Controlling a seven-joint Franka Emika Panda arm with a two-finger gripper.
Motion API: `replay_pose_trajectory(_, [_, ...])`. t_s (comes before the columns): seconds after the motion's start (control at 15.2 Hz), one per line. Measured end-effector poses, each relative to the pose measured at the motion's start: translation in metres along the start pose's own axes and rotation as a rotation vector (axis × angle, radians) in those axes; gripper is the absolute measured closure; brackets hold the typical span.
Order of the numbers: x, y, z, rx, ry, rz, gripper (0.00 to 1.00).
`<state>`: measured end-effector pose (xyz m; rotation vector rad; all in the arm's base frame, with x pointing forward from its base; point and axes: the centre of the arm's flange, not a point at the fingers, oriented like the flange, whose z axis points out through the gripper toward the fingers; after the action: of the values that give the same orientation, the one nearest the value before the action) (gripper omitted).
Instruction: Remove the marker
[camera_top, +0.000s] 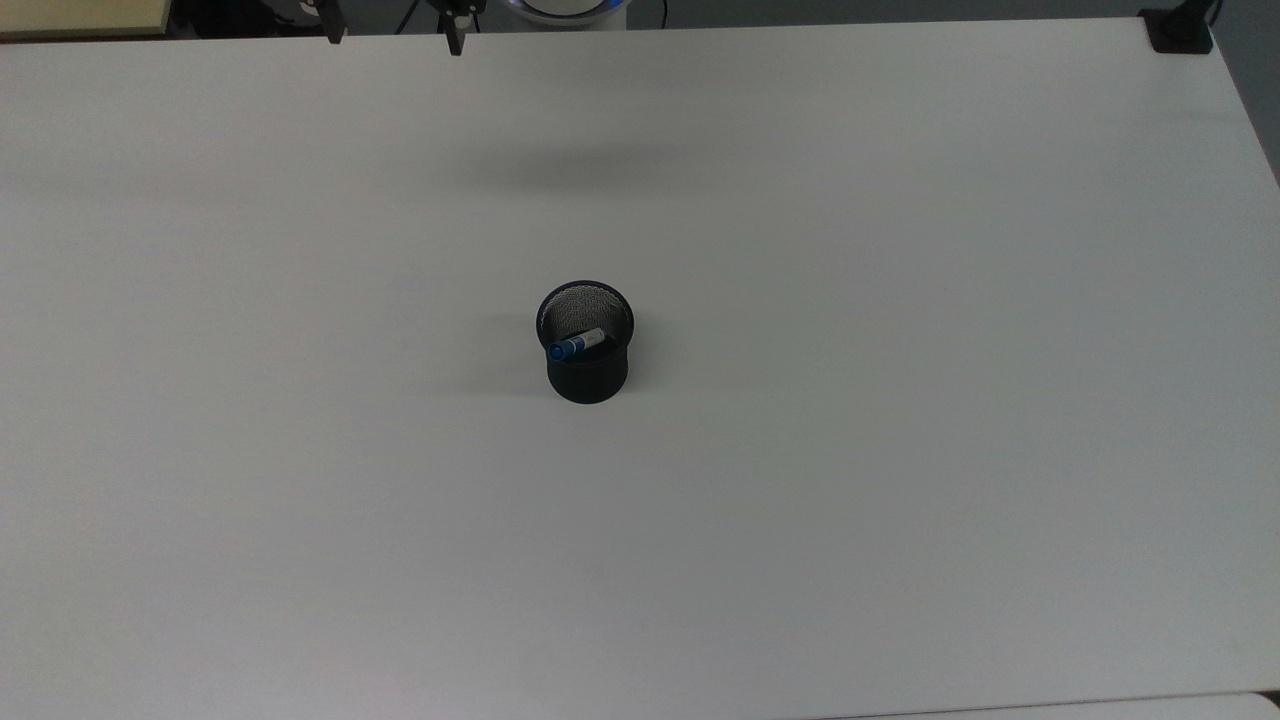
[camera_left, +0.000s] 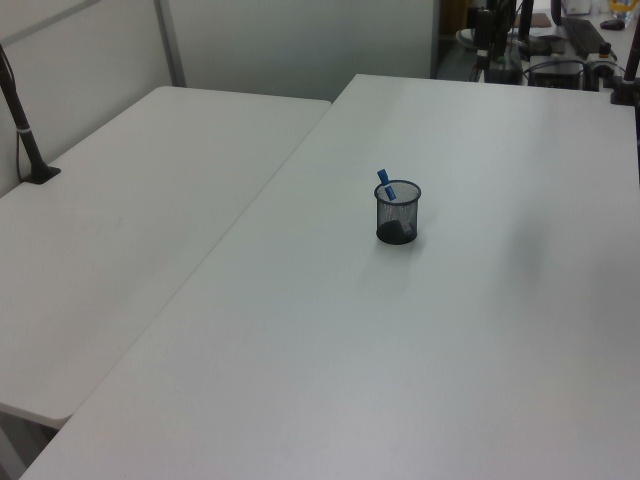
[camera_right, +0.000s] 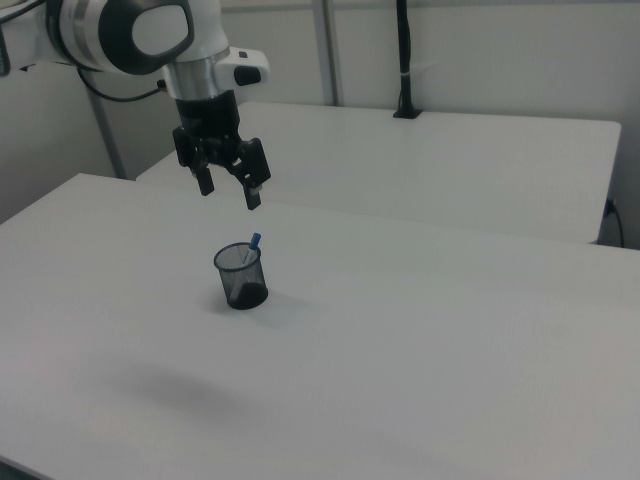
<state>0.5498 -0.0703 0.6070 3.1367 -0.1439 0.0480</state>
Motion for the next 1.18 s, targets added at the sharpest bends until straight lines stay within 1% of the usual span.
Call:
replay_pose_trajectory(0.33, [-0.0018, -0.0021, 0.0019, 0.001, -0.019, -0.004, 0.00])
replay_pose_trajectory(1.18, [-0.0019, -0.0021, 0.0019, 0.001, -0.019, -0.004, 0.00])
